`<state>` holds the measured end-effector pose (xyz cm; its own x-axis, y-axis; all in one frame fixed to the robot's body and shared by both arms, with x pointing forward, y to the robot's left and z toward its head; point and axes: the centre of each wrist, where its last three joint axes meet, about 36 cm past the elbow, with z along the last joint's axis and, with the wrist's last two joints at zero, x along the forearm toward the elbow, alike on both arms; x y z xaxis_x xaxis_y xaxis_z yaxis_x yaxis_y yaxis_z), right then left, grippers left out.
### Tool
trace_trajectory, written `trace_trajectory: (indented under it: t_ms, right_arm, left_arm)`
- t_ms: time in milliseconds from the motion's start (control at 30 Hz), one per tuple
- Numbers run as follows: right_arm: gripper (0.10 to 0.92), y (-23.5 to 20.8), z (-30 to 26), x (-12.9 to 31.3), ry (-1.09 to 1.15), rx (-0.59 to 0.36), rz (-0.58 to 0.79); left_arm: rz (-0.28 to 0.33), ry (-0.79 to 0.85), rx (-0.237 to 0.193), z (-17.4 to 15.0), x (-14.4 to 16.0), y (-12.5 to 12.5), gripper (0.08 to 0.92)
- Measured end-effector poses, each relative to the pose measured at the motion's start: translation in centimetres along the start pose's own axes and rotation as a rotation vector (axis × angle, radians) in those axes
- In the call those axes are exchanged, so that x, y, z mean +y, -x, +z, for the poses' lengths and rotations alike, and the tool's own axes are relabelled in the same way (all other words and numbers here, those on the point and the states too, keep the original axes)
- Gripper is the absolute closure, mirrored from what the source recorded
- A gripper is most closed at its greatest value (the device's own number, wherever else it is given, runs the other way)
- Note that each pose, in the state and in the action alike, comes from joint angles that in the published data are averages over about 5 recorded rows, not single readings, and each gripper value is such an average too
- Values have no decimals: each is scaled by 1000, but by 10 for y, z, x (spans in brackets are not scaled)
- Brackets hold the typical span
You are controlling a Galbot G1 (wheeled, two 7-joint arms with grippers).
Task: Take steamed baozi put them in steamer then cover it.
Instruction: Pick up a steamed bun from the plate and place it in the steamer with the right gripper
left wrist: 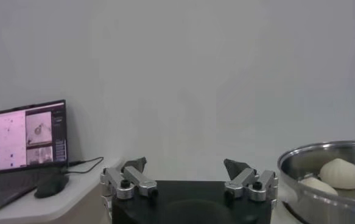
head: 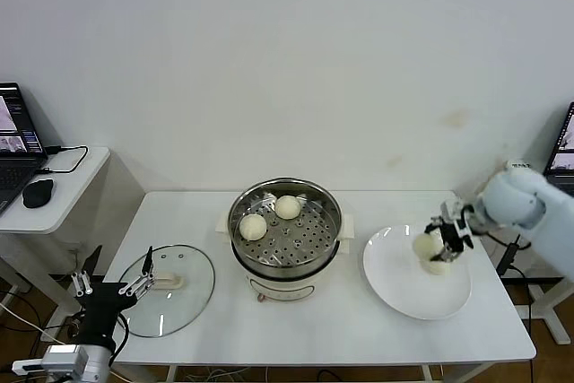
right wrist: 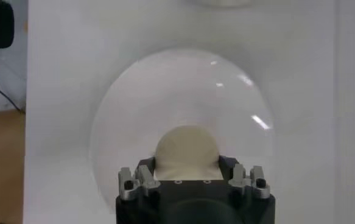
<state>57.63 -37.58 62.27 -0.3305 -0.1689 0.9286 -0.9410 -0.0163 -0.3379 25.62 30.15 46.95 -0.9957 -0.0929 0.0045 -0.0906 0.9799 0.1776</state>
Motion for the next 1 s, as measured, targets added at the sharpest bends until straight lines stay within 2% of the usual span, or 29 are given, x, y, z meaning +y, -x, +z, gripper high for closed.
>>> trace_trajectory:
  t_ms: [233,433,733,1000]
  right_arm:
    - [378,-47,-60,-40,-99,-69,78]
    - [377,-56,-129,-58,-238,-144,86]
    - [377,-24,-214,-60,-474,-220,14]
    - [369,24,-257,-50,-712,-237,-60]
  left_arm:
    - [-7,-6,-3,0,0,1,177]
    - [-18,-13,-4,1,-1,2,177]
    - [-40,-11,-5,1,4,1,177]
    - [-54,-8,-12,-2,7,1,177]
